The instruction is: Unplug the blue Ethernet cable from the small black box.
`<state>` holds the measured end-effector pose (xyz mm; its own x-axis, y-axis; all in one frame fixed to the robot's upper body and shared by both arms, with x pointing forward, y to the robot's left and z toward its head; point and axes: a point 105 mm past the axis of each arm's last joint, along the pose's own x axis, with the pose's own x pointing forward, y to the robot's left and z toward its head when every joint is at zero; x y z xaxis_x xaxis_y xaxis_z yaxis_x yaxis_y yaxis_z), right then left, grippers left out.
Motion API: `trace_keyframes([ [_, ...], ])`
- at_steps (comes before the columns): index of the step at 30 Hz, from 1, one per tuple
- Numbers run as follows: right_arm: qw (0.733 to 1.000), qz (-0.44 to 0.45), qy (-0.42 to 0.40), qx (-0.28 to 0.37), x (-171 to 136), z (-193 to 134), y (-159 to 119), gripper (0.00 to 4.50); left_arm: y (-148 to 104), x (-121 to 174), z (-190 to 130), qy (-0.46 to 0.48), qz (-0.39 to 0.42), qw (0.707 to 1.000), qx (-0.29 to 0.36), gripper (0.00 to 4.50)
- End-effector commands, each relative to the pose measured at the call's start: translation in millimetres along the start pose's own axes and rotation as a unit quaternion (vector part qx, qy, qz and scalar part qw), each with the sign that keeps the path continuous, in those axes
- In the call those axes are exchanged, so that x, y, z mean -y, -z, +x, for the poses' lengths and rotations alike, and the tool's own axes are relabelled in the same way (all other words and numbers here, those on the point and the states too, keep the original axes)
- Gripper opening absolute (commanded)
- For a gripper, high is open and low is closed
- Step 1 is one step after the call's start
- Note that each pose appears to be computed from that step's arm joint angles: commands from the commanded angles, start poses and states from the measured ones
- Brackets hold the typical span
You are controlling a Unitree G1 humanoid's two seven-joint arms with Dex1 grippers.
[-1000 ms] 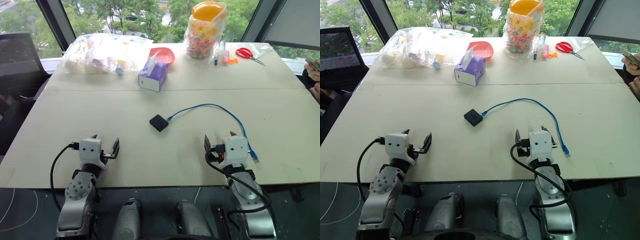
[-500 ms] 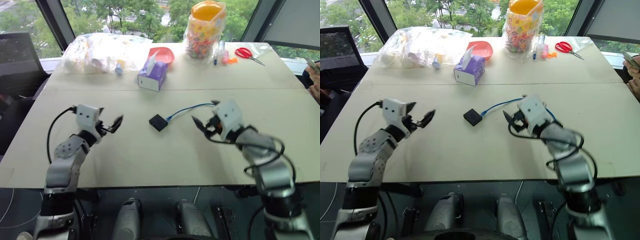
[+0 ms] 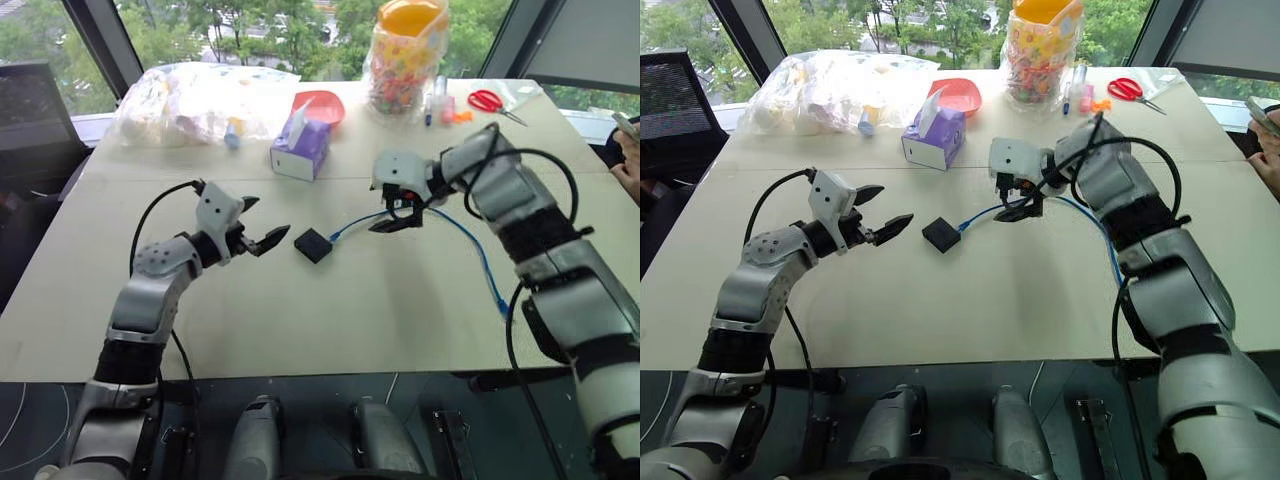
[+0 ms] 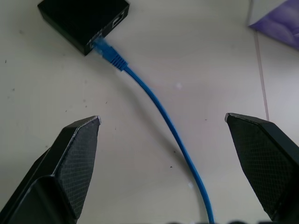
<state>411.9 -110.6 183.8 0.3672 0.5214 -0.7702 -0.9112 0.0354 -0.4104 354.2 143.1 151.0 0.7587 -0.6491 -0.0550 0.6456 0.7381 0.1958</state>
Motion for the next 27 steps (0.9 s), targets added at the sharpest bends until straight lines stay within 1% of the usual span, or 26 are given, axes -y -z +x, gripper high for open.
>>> trace_keyframes([
  [1, 0.998, -0.035, -0.042, -0.018, 1.0, 6.2, -12.0, 4.5, -10.7, -0.5, -6.7, -0.019, 0.007, 1.0, 0.021, 4.47],
  [3, 0.997, -0.041, -0.064, -0.022, -1.2, 11.5, -17.9, 4.5, -9.2, 1.8, -10.4, -0.023, 0.002, 1.0, 0.018, 4.47],
  [6, 0.995, -0.057, -0.075, -0.034, -2.9, 24.1, -29.3, 4.5, -11.2, 0.0, -20.6, -0.044, -0.023, 0.998, 0.023, 4.47],
  [10, 0.992, -0.075, -0.091, -0.042, -9.3, 37.5, -37.1, 4.5, -10.4, -3.7, -31.4, -0.063, -0.022, 0.998, 0.017, 4.47],
  [15, 0.991, -0.084, -0.092, -0.055, -13.5, 50.9, -44.1, 4.5, -13.4, -5.0, -36.5, -0.079, -0.019, 0.996, 0.018, 4.47],
  [18, 0.992, -0.074, -0.079, -0.057, -14.3, 59.4, -45.9, 4.5, -14.2, -6.6, -39.2, -0.089, -0.018, 0.996, 0.019, 4.47],
  [19, 0.993, -0.07, -0.075, -0.058, -15.2, 62.9, -45.7, 4.24, -14.6, -6.7, -40.3, -0.091, -0.018, 0.995, 0.019, 4.49],
  [21, 0.993, -0.065, -0.072, -0.062, -17.0, 67.7, -44.8, 3.56, -15.2, -6.8, -41.8, -0.096, -0.017, 0.995, 0.02, 4.5],
  [25, 0.993, -0.058, -0.07, -0.078, -19.6, 72.9, -38.4, 1.55, -16.7, -7.3, -45.3, -0.103, -0.016, 0.994, 0.022, 4.5],
  [27, 0.993, -0.052, -0.067, -0.084, -19.1, 72.8, -35.5, 0.42, -17.5, -8.3, -45.0, -0.104, -0.015, 0.994, 0.022, 4.5],
])
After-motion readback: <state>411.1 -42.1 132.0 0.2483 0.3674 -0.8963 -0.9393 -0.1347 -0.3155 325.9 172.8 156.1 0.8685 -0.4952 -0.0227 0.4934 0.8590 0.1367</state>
